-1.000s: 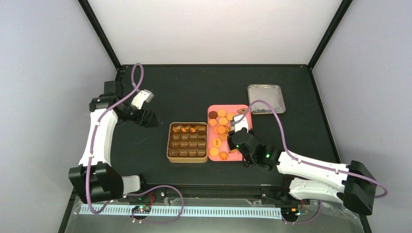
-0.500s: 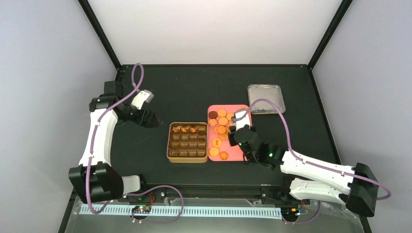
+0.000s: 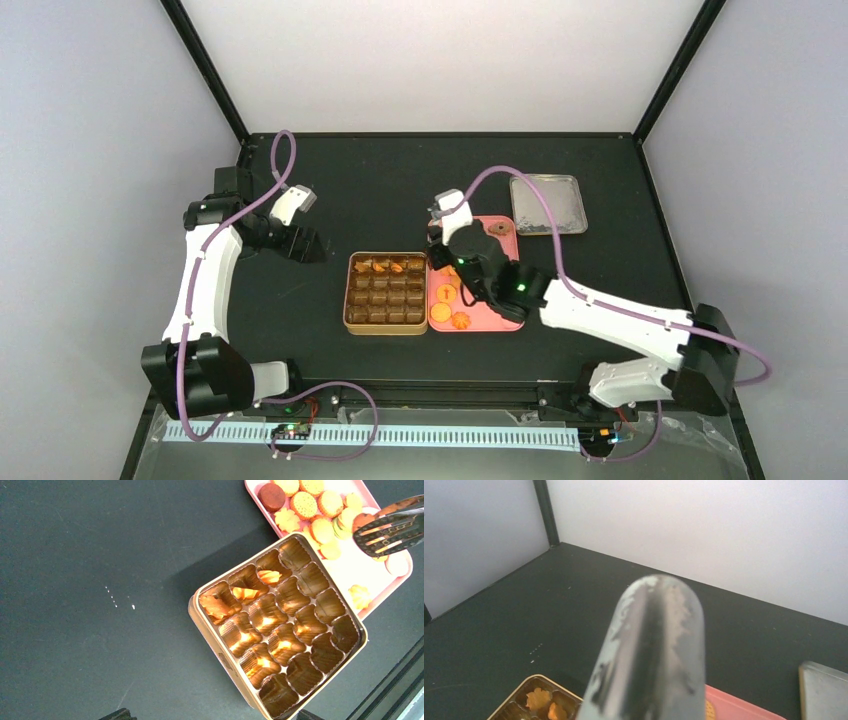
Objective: Pack the cookies
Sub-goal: Pick up the fake cookies from the plate, then place the fake cookies in the empty pocket of the box.
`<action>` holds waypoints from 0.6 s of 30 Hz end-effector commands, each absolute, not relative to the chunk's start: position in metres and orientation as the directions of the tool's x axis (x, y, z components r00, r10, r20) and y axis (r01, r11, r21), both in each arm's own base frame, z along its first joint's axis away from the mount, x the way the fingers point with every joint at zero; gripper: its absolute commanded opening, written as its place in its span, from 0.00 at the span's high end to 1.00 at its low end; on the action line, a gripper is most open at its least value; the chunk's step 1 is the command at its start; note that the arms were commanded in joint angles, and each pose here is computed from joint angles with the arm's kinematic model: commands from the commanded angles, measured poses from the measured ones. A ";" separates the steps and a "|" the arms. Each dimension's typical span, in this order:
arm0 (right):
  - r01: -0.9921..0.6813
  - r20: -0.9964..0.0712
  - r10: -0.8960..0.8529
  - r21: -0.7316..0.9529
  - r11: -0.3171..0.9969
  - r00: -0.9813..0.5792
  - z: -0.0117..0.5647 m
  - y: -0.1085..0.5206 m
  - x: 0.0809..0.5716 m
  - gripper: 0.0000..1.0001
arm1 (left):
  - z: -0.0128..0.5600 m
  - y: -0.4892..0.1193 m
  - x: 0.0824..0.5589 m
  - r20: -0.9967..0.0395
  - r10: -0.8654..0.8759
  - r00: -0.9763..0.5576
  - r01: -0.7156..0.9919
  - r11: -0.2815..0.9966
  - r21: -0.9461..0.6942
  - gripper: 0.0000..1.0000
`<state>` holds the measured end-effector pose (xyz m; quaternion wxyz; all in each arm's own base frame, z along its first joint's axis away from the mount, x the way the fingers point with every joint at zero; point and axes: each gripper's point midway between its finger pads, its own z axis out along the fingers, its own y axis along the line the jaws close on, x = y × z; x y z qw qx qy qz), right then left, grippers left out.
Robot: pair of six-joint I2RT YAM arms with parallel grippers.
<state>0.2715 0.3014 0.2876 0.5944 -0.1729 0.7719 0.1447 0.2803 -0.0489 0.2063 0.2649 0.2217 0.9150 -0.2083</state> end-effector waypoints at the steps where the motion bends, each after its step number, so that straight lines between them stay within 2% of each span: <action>1: -0.496 -0.980 -0.075 0.026 0.868 -0.183 0.308 0.338 0.280 0.86 | 0.217 -0.048 0.278 -0.602 0.301 -0.739 0.529 0.813 -0.242 0.13; 11: -0.514 -0.970 -0.131 -0.009 0.858 -0.203 0.282 0.379 0.300 0.80 | 0.217 -0.048 0.277 -0.599 0.299 -0.743 0.527 0.813 -0.248 0.13; 12: -0.515 -0.970 -0.133 -0.009 0.857 -0.204 0.281 0.381 0.301 0.78 | 0.218 -0.048 0.277 -0.600 0.300 -0.742 0.528 0.813 -0.246 0.13; 14: -0.513 -0.969 -0.135 -0.010 0.859 -0.207 0.280 0.383 0.303 0.65 | 0.219 -0.048 0.277 -0.602 0.303 -0.739 0.530 0.813 -0.241 0.13; 15: -0.512 -0.968 -0.135 -0.009 0.859 -0.209 0.279 0.383 0.304 0.61 | 0.219 -0.047 0.277 -0.602 0.304 -0.739 0.530 0.814 -0.240 0.13; 18: -0.512 -0.968 -0.134 -0.006 0.859 -0.213 0.279 0.383 0.305 0.57 | 0.217 -0.047 0.276 -0.598 0.306 -0.741 0.528 0.815 -0.238 0.13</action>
